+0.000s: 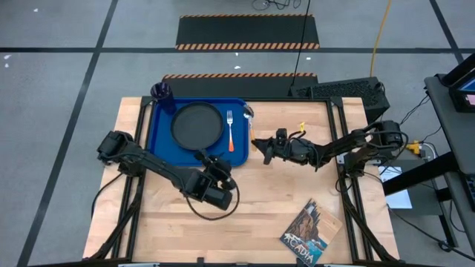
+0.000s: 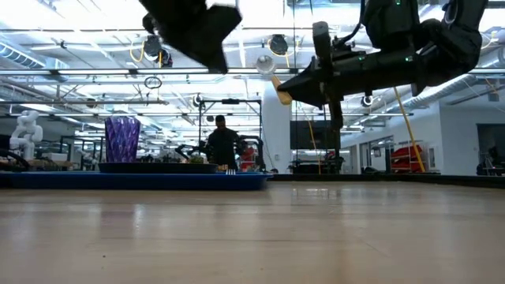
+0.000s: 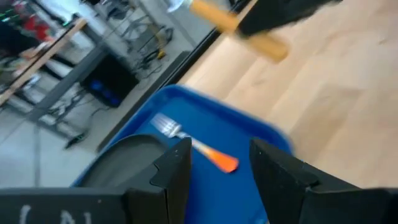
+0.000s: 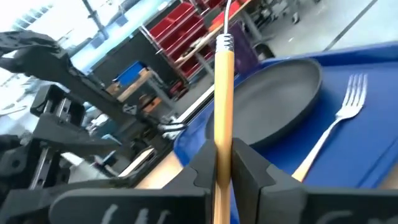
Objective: Pick and place plate/cup/fork/spoon on tray
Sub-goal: Put the yellow spoon on the blue tray beside the orange fork
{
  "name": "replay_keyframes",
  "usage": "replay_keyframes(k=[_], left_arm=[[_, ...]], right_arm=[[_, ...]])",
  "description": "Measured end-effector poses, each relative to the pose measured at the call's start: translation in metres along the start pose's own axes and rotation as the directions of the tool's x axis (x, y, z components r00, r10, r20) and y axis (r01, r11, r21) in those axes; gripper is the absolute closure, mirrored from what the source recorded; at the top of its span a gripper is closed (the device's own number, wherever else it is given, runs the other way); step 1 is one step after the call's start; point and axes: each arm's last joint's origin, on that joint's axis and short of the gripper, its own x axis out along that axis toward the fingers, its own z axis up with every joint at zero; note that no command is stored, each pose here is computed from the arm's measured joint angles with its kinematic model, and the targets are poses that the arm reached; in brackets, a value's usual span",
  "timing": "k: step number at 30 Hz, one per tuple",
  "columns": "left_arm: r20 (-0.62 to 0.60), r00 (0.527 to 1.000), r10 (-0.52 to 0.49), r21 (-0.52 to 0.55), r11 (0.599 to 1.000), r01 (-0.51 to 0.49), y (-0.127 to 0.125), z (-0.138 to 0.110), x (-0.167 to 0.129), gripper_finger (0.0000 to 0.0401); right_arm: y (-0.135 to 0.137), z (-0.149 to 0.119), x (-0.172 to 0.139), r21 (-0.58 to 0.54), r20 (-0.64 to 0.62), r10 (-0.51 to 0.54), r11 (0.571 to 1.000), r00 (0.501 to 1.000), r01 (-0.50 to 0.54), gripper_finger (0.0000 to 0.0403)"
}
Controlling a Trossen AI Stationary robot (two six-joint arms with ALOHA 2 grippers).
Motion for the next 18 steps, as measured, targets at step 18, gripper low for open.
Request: replay_keyframes(k=[18], left_arm=[[-0.065, 0.998, 0.001, 0.041, 0.999, 0.002, 0.026, -0.037, -0.010, 0.0238]], right_arm=[[-0.019, -0.010, 0.061, 0.101, 0.025, -0.166, 0.981, 0.986, 0.163, 0.0389]])
